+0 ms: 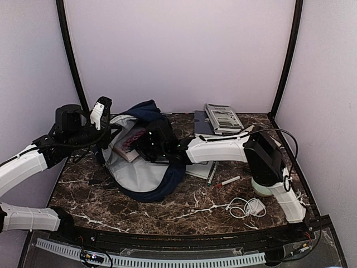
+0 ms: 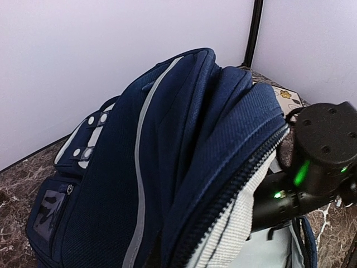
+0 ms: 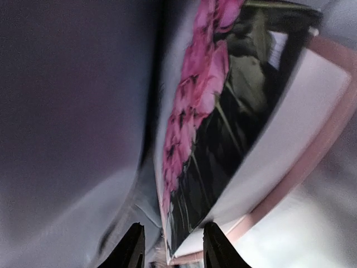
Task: Pack the student bag
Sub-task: Pick up the book.
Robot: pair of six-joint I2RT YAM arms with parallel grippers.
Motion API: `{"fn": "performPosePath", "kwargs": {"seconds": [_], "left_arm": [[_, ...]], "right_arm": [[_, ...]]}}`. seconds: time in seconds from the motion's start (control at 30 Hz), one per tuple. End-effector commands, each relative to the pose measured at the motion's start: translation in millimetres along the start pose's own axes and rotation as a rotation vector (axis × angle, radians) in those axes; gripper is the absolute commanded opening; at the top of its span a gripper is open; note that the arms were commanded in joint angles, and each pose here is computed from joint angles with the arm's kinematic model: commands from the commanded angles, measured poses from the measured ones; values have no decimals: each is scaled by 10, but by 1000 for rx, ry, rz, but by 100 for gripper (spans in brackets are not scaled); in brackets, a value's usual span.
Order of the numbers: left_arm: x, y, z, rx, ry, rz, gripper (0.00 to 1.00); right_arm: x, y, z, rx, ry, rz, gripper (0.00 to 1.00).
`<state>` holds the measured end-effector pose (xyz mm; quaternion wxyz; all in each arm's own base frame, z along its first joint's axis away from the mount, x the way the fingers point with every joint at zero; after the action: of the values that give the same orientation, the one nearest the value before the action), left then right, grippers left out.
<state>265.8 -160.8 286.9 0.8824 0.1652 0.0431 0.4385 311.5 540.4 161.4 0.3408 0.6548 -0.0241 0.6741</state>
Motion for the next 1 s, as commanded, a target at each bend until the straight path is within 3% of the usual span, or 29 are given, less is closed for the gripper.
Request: {"fn": "performPosePath", "kwargs": {"seconds": [0.0, 0.27, 0.43, 0.57, 0.7, 0.87, 0.97], "left_arm": [[-192, 281, 636, -307, -41, -142, 0], [69, 288, 562, -260, -36, 79, 0], [159, 266, 516, -233, -42, 150, 0], [208, 248, 479, -215, -63, 190, 0], [237, 207, 439, -192, -72, 204, 0], [251, 156, 412, -172, -70, 199, 0], [254, 128, 385, -162, -70, 197, 0]], "right_arm": [[335, -346, -310, 97, -91, 206, 35], [309, -76, -242, 75, -2, 180, 37], [412, 400, -172, 68, 191, 117, 44], [542, 988, 63, -50, 336, 14, 49], [321, 1549, 488, -197, 338, -89, 59], [-138, 2200, 1481, -436, 129, -117, 65], [-488, 2301, 2036, -529, 42, -172, 68]]}}
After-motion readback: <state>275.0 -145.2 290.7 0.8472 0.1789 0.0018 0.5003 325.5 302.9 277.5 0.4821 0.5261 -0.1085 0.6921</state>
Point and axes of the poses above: each gripper's point midway between its finger pads, its own y axis back along the fingers, its own x axis along the line the jaws close on, z = x × y, the point moved 5 cm from there along y, back along the fingers, and after that the axes turned 6 degrees about -y, right-handed, at the moved point
